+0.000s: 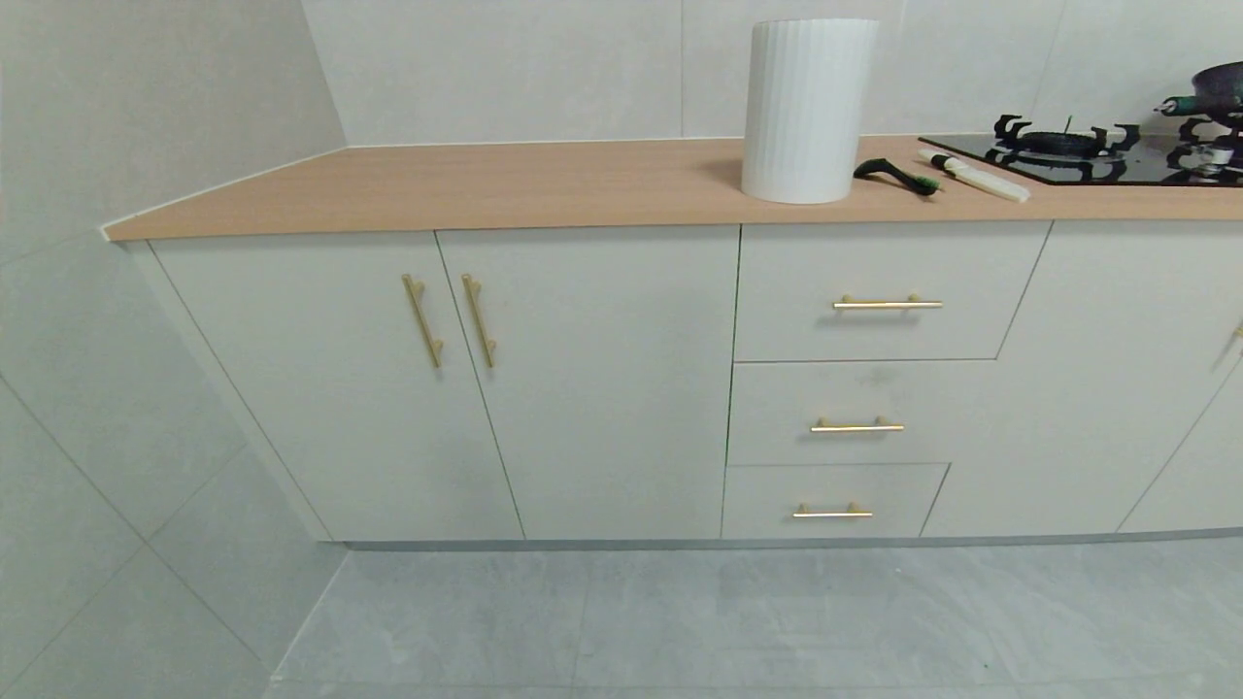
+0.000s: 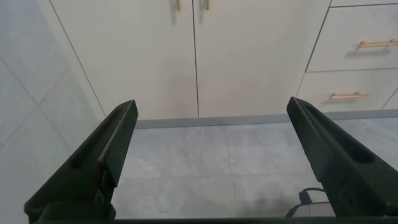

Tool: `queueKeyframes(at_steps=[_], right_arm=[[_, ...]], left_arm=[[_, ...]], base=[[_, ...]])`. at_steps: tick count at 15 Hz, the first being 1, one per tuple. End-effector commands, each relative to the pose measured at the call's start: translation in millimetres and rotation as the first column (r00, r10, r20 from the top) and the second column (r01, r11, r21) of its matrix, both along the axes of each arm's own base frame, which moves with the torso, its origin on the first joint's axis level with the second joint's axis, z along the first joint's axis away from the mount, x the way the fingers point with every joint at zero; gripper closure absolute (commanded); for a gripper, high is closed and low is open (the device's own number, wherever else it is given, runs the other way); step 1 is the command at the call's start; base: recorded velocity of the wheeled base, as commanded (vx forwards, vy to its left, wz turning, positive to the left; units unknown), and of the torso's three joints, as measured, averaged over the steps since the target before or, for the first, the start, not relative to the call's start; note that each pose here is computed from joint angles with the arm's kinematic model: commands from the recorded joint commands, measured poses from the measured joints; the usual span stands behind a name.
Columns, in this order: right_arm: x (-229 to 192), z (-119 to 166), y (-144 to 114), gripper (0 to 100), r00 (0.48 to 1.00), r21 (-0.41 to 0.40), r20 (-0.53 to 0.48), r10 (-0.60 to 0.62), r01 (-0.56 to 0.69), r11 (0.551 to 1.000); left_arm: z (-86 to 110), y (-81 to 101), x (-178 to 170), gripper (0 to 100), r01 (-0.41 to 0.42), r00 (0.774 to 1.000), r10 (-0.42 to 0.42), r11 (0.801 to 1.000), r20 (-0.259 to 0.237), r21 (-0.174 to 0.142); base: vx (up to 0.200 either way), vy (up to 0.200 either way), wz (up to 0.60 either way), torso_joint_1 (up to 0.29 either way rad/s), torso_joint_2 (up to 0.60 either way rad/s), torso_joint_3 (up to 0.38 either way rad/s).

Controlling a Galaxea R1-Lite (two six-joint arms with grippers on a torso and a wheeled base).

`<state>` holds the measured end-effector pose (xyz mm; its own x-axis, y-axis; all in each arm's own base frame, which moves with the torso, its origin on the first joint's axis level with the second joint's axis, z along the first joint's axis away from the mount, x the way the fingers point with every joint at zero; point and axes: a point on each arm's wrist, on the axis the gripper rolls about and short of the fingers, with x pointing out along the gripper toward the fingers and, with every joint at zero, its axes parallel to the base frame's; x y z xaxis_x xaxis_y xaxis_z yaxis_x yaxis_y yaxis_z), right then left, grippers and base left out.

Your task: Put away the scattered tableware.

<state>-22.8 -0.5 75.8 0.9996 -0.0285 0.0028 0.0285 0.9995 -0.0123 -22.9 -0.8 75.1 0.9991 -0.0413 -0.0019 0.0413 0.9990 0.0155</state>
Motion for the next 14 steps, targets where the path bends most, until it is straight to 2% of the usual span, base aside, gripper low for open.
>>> queueKeyframes(at_steps=[1, 9, 14], right_arm=[[0.1, 0.1, 0.0, 0, 1.0, 0.0, -0.001, -0.001, 0.001, 1.0], [0.1, 0.1, 0.0, 0, 1.0, 0.0, -0.001, -0.001, 0.001, 1.0], [0.0, 0.0, 0.0, 0, 1.0, 0.002, 0.0, -0.001, 0.001, 1.0]], left_arm=[[0.0, 0.0, 0.1, 0, -0.001, 1.0, 0.001, 1.0, -0.001, 0.0], [0.0, 0.0, 0.1, 0, -0.001, 1.0, 0.001, 1.0, -0.001, 0.0], [0.0, 0.0, 0.1, 0, -0.001, 1.0, 0.001, 1.0, -0.001, -0.002]], base=[[0.2, 0.0, 0.0, 0.007, -0.01, 0.002], [0.2, 0.0, 0.0, -0.001, 0.0, 0.002], [0.0, 0.0, 0.0, 0.0, 0.0, 0.0]])
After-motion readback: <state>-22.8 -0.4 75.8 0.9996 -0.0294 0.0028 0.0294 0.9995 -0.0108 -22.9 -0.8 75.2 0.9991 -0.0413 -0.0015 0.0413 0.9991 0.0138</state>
